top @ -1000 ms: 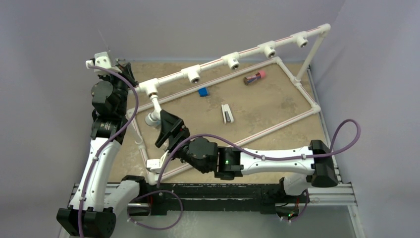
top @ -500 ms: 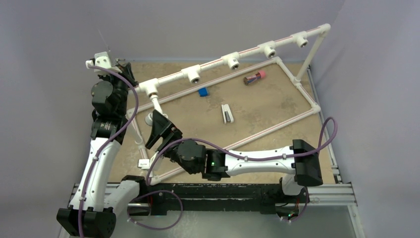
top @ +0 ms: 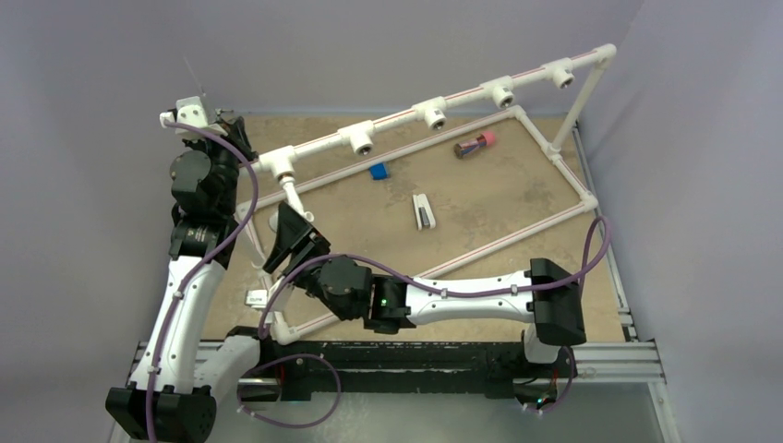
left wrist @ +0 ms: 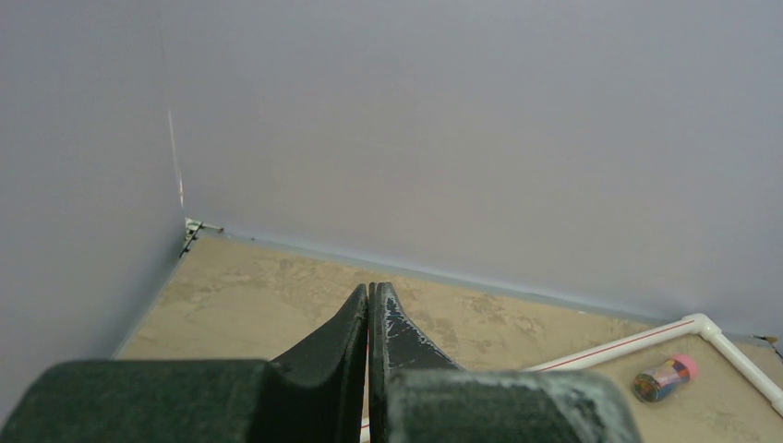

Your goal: Install the water faucets

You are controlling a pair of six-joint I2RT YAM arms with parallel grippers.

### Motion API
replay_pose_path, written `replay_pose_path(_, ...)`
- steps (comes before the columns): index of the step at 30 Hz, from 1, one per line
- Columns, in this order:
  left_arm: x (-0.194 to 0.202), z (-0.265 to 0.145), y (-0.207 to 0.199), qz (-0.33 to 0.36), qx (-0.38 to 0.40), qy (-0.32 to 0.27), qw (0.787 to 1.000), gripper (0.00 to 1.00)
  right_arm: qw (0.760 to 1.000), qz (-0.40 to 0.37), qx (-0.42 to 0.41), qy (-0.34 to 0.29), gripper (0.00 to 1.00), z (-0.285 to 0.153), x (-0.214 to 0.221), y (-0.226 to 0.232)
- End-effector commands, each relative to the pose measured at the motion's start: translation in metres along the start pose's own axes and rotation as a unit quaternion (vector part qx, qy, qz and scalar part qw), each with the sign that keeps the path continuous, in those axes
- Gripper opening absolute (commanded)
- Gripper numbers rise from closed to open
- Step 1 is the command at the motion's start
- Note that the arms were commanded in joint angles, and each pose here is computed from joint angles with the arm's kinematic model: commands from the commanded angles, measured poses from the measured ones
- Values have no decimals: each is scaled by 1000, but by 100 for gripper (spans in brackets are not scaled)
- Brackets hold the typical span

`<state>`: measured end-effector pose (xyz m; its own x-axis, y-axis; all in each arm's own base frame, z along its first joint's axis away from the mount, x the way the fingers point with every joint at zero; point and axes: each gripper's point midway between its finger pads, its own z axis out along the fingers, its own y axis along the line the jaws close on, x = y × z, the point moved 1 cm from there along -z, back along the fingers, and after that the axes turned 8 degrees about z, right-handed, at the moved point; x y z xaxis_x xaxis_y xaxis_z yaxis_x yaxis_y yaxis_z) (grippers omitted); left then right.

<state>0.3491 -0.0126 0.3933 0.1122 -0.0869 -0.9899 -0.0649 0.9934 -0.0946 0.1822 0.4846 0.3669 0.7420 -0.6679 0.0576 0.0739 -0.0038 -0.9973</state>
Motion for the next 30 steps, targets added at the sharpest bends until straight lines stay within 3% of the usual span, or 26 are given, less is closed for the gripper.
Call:
replay_pose_path(1, 112, -22, -1, 20, 17, 194, 981, 0, 997, 43, 44, 42, 52, -2, 22, -31)
replay_pose_path(6, 112, -22, -1, 20, 18, 195, 981, 0, 991, 93, 69, 64, 29, -4, 32, -36)
replay_pose_path(11, 112, -21, -1, 20, 17, 195, 980, 0, 975, 190, 96, 56, 0, -6, 34, -42)
replay_pose_path(17, 113, -21, -2, 19, 18, 196, 980, 0, 924, 361, 124, 9, 0, -4, 26, -45)
replay_pose_path(22, 112, -21, -1, 20, 18, 195, 980, 0, 842, 519, 138, -46, 0, -6, 15, -49)
replay_pose_path(27, 114, -21, -2, 19, 19, 197, 980, 0, 717, 673, 155, -95, 0, -9, 7, -56)
replay_pose_path(30, 112, -21, -2, 19, 20, 195, 980, 0, 617, 759, 162, -132, 0, -14, 7, -63)
